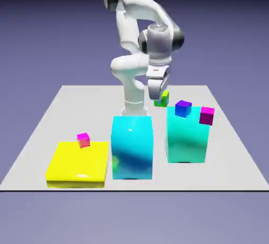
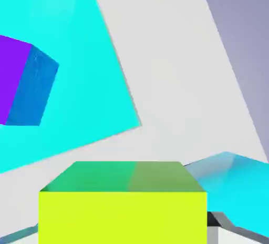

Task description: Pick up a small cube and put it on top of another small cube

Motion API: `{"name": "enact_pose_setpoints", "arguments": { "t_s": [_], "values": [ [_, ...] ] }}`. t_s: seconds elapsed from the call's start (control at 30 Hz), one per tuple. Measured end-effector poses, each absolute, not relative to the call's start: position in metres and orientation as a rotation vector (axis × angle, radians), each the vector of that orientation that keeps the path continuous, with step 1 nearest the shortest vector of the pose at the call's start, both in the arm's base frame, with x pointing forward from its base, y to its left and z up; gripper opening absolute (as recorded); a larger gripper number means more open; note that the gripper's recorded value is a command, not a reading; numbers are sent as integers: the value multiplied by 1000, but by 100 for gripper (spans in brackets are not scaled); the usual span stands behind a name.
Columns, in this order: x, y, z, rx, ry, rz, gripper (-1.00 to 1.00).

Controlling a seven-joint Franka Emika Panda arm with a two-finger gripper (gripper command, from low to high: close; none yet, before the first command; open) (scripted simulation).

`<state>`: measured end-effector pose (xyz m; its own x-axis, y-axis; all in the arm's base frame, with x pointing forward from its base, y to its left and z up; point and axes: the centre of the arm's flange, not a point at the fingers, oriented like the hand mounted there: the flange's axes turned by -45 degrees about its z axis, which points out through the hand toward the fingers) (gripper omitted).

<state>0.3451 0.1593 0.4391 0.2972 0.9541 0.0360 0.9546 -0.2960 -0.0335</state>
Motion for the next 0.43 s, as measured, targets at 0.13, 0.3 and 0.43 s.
{"name": "enact_pose_setpoints", "arguments": {
  "t_s": [0.13,0.3,0.43],
  "values": [
    [302,214,462,-2491,-1905,-7,-100],
    [303,215,402,-2490,-1905,-7,-100],
    [303,215,407,-2492,-1906,-8,100]
  ]
}}
